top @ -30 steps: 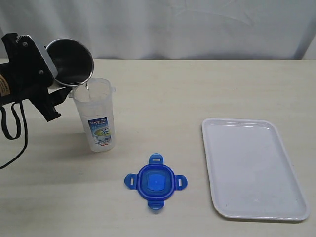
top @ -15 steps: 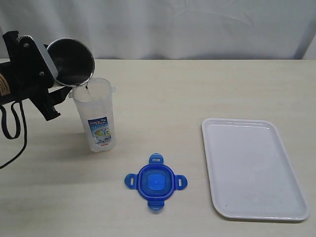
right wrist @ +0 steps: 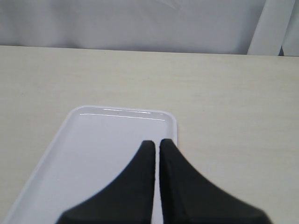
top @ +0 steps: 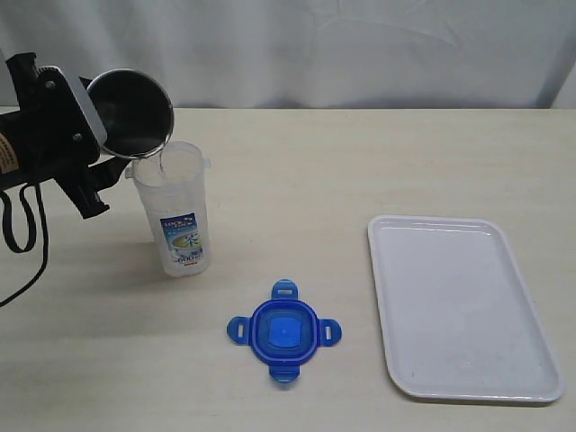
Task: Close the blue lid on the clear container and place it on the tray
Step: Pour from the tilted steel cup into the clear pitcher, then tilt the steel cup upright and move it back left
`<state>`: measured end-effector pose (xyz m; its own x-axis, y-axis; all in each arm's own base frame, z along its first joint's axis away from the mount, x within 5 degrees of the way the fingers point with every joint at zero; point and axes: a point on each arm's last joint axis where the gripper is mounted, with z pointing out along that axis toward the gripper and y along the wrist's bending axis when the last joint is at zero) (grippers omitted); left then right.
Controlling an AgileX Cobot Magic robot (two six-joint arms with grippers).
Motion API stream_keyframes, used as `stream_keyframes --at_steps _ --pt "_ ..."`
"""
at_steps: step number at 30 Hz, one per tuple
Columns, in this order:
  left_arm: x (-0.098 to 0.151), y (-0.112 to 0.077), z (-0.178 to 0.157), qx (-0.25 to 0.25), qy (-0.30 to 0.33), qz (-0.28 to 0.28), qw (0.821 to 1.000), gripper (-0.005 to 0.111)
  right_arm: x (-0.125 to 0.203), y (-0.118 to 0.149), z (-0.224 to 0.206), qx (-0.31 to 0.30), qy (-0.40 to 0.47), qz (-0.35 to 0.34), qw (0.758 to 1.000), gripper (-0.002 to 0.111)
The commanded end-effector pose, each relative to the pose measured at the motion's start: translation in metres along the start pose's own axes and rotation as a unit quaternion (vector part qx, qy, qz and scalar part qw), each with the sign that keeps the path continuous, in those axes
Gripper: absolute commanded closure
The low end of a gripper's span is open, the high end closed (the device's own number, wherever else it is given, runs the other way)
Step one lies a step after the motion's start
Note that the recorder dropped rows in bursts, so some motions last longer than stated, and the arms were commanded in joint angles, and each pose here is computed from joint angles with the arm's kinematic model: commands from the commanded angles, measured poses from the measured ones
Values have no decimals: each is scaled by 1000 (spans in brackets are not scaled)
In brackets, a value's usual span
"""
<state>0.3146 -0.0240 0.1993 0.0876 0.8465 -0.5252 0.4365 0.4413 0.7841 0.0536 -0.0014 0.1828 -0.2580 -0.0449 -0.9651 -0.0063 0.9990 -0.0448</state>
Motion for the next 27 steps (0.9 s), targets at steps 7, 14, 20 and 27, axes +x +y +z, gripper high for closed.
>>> stream_keyframes --at_steps 7,14,20,27 --pt "-10 11 -1 -38 -38 4 999 107 1 0 0 0 -2 -3 1000 104" --pt "-9 12 -1 -43 -35 3 998 107 1 0 0 0 -2 -3 1000 104" --pt "-7 12 -1 -42 -23 -11 999 107 1 0 0 0 -2 -3 1000 104" --pt "0 10 -1 -35 12 -124 992 107 1 0 0 0 -2 -3 1000 104"
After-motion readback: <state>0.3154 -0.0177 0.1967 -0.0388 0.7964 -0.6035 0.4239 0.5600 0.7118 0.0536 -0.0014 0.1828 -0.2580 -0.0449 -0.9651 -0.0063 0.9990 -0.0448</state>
